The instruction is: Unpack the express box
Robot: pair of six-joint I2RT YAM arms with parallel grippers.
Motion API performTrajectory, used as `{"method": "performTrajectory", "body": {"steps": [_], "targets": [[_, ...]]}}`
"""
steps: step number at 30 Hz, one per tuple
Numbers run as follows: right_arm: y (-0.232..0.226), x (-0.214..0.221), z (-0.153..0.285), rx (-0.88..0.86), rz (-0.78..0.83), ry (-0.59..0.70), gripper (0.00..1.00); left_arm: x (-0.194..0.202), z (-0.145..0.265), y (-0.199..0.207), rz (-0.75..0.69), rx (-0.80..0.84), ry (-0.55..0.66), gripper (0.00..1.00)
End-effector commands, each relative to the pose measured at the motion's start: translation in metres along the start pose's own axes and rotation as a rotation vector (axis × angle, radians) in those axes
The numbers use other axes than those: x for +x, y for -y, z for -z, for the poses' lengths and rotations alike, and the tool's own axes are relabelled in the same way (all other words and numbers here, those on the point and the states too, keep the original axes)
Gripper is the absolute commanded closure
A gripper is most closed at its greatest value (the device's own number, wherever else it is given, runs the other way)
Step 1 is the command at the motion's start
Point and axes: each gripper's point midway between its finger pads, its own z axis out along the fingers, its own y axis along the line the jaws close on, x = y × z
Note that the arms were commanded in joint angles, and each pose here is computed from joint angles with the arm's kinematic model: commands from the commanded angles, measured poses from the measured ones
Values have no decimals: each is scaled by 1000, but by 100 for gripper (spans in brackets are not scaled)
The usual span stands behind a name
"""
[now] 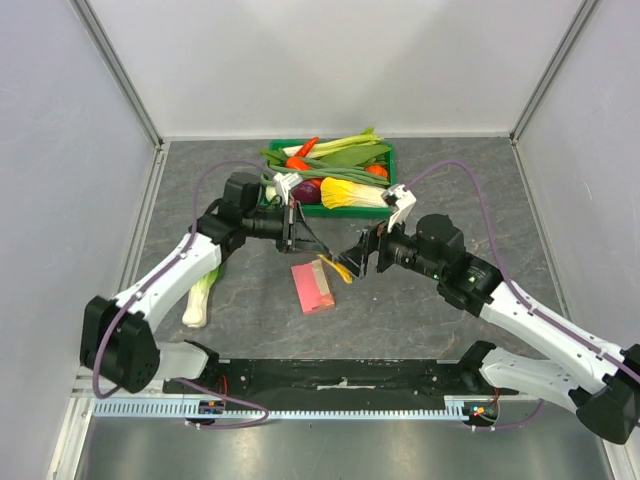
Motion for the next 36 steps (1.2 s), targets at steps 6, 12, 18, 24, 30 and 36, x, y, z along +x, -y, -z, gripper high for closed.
{"method": "performTrajectory", "body": {"steps": [6, 12, 18, 24, 30, 36], "targets": [[-5, -110, 26, 63, -257, 480, 2, -87, 60, 120, -170, 114, 546, 98], [-64, -147, 33, -198, -170, 513, 6, -85, 81, 153, -161, 234, 641, 98], [-92, -175, 51, -340, -188, 610, 22, -77, 85, 165, -168, 333, 640, 98], [-103, -184, 55, -381, -185, 602, 50, -73, 87, 168, -175, 360, 646, 98], [-99, -179, 46, -354, -206, 560, 94, -71, 85, 163, -218, 299, 623, 98], [-99, -178, 52, -342, -190, 556, 100, -65, 92, 152, -307, 192, 584, 48]]}}
